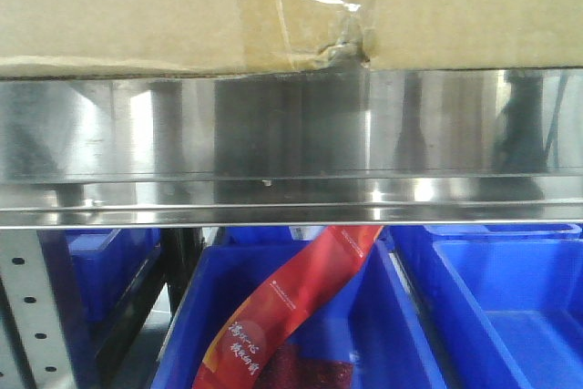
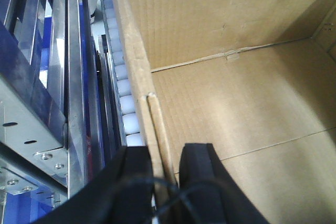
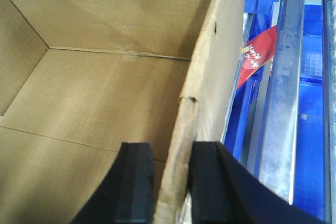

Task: Grab carton from right shelf to conveyor
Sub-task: 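Lift the carton off the shelf with both grippers, then hold the carton with both grippers while the base drives to the conveyor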

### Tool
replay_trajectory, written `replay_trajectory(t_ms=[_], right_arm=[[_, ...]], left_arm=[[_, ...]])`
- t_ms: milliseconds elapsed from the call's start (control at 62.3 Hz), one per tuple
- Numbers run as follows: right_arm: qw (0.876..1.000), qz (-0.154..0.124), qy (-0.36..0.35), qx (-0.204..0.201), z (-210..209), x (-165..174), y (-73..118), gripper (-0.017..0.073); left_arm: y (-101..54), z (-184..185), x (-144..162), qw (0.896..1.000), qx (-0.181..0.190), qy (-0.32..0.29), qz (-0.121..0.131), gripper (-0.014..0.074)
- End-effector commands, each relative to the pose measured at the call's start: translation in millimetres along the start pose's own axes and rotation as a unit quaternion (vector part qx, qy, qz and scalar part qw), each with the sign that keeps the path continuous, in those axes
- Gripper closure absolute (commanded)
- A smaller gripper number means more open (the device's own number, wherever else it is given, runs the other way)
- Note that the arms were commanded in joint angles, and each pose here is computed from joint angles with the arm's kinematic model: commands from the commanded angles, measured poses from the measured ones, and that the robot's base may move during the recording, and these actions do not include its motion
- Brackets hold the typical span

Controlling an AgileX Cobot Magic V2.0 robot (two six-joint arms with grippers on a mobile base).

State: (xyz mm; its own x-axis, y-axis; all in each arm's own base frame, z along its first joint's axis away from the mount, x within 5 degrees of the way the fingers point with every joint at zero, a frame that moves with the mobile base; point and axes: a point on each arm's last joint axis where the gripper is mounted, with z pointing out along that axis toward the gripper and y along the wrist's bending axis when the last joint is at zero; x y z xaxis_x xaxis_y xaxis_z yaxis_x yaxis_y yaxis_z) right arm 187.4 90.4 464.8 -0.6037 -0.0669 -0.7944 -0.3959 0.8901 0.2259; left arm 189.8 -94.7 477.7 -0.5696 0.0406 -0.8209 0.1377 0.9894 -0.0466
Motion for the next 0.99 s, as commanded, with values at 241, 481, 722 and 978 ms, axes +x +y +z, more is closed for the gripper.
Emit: replay_trajectory(t_ms=[241,481,722,978], right_arm=[[0.999,-0.004,-0.028,-0.015,-9.7,-3.2,4.8,0.0627],[0.999,-0.004,-0.028,-0.015,-9.7,-3.2,4.8,0.0627],[0.999,-0.004,-0.028,-0.015,-9.7,-3.2,4.8,0.0627],[0.999,-0.004,-0.028,-0.015,-9.7,-3.2,4.8,0.0627]], left_arm=[[-1.4,-2.4,-4.1,1.000,0.004,-0.025,0.016,0.0611],[-1.4,-2.4,-4.1,1.000,0.004,-0.025,0.016,0.0611],[-1.4,-2.4,-4.1,1.000,0.004,-0.025,0.016,0.0611],[-1.4,-2.4,-4.1,1.000,0.004,-0.025,0.016,0.0611]])
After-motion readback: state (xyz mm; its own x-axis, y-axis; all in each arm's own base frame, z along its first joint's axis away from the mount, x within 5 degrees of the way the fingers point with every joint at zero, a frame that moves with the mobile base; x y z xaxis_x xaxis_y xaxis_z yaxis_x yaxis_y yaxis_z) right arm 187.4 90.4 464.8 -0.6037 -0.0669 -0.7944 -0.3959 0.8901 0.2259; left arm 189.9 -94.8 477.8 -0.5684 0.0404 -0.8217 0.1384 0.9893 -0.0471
